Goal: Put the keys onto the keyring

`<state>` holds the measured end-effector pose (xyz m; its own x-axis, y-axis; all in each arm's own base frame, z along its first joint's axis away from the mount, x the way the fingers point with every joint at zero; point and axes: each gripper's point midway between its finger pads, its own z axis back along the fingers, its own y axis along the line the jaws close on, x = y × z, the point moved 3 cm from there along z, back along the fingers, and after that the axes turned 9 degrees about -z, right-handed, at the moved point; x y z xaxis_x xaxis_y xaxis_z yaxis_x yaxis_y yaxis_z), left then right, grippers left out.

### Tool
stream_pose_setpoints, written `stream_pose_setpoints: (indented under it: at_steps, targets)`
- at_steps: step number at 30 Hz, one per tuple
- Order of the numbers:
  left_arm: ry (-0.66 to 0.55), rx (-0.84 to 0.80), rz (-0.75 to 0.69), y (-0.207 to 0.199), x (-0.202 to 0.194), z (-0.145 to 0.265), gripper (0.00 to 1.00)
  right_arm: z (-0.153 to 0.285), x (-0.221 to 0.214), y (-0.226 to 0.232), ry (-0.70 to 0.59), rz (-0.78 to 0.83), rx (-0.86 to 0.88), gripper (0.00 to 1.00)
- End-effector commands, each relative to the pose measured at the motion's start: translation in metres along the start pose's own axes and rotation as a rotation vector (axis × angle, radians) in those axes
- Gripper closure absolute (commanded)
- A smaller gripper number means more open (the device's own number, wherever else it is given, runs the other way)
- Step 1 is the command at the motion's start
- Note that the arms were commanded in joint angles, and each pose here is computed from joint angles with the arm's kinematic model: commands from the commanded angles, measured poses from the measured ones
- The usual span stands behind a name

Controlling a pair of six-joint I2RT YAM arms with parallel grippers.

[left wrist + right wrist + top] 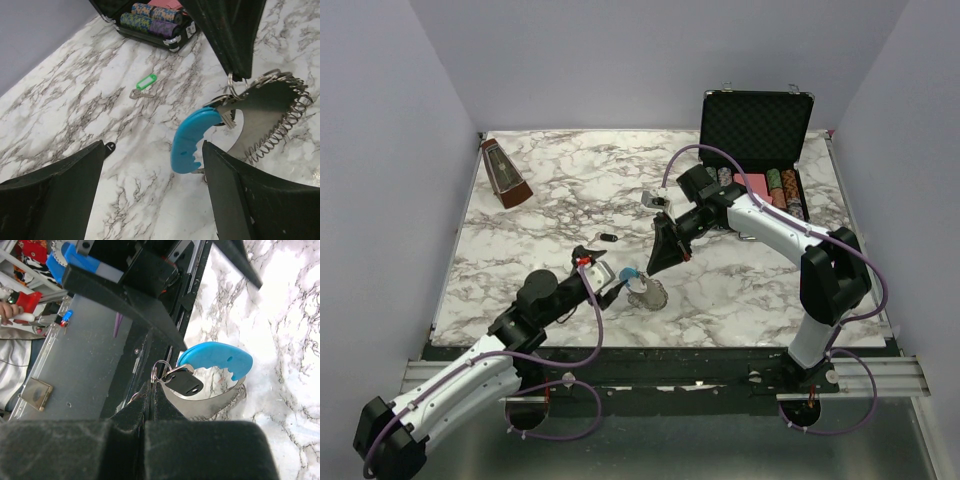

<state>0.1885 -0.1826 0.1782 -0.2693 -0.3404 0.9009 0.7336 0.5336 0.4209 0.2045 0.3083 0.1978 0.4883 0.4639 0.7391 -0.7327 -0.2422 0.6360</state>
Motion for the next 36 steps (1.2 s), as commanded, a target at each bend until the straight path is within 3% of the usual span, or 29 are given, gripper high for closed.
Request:
stream_pose_setpoints:
  at_steps: [1, 5, 12, 18, 24, 29, 32, 36]
  targets:
    - [-0.045, -0.012, -0.091, -0.015, -0.002, -0.008, 0.13, 0.0, 0.016, 0.015, -0.028, 0.05, 0.049, 0.99]
    - [-0.017, 0.045, -0.158, -0.013, -0.008, -0.015, 0.13, 0.0, 0.016, 0.017, -0.028, 0.055, 0.055, 0.99]
    - [0.031, 0.13, -0.147, 0.0, -0.011, -0.023, 0.18, 0.0, 0.018, 0.021, -0.033, 0.058, 0.062, 0.99]
    - [-0.016, 0.085, -0.145, -0.007, -0.004, -0.024, 0.21, 0.0, 0.02, 0.022, -0.035, 0.059, 0.065, 0.99]
    - [-0.077, 0.085, -0.014, -0.008, 0.015, 0.002, 0.17, 0.001, 0.02, 0.019, -0.026, 0.071, 0.036, 0.99]
    - [-0.218, 0.052, 0.172, -0.009, 0.054, 0.022, 0.16, 0.001, 0.017, 0.015, -0.015, 0.084, 0.015, 0.99]
    - [-0.268, -0.034, 0.209, -0.017, 0.073, 0.021, 0.18, 0.0, 0.017, 0.015, -0.008, 0.095, 0.013, 0.99]
    - [-0.22, -0.162, 0.207, -0.029, 0.08, 0.011, 0.29, -0.001, 0.016, 0.018, -0.002, 0.114, 0.018, 0.99]
